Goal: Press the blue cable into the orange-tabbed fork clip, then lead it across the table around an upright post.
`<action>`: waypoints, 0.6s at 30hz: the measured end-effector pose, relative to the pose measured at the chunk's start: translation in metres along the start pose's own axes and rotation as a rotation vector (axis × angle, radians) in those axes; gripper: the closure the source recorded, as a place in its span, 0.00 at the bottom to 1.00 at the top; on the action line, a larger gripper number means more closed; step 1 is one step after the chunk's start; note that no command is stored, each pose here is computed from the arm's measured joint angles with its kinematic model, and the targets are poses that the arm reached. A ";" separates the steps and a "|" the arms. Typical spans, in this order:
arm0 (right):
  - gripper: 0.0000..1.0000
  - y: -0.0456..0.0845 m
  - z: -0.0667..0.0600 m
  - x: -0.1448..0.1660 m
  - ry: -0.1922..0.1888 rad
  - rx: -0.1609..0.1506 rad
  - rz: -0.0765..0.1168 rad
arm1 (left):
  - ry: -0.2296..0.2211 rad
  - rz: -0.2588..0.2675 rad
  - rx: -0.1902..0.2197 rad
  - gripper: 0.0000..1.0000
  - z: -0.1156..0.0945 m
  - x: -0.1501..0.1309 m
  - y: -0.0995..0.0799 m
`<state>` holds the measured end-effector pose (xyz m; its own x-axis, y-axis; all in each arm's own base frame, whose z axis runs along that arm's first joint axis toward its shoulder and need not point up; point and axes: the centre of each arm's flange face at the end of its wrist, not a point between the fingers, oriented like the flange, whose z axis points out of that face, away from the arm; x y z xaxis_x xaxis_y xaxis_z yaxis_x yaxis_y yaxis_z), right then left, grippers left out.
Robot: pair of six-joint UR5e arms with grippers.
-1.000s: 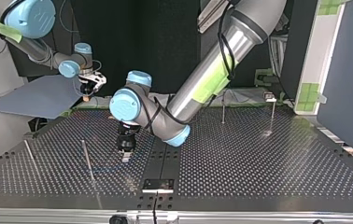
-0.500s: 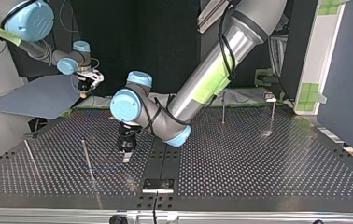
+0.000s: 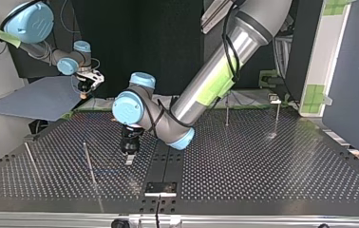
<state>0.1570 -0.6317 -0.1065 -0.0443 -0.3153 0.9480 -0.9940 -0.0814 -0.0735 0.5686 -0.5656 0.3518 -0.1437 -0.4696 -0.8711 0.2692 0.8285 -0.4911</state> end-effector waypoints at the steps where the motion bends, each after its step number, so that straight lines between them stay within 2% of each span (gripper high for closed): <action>1: 1.00 0.000 0.000 0.000 0.000 0.000 0.000 | 0.006 0.003 -0.003 0.09 -0.001 0.000 0.001; 11: 1.00 0.000 0.000 -0.001 -0.003 0.002 0.000 | 0.079 0.067 -0.051 0.07 -0.009 0.004 0.010; 18: 1.00 -0.004 0.001 0.001 -0.001 0.006 -0.002 | 0.115 0.128 -0.119 0.05 -0.024 0.001 0.011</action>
<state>0.1607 -0.6322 -0.1057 -0.0422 -0.3158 0.9479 -0.9935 -0.0874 -0.0734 0.5483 -0.5491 0.3451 -0.2250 -0.3256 -0.9184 0.1791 0.9127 -0.3674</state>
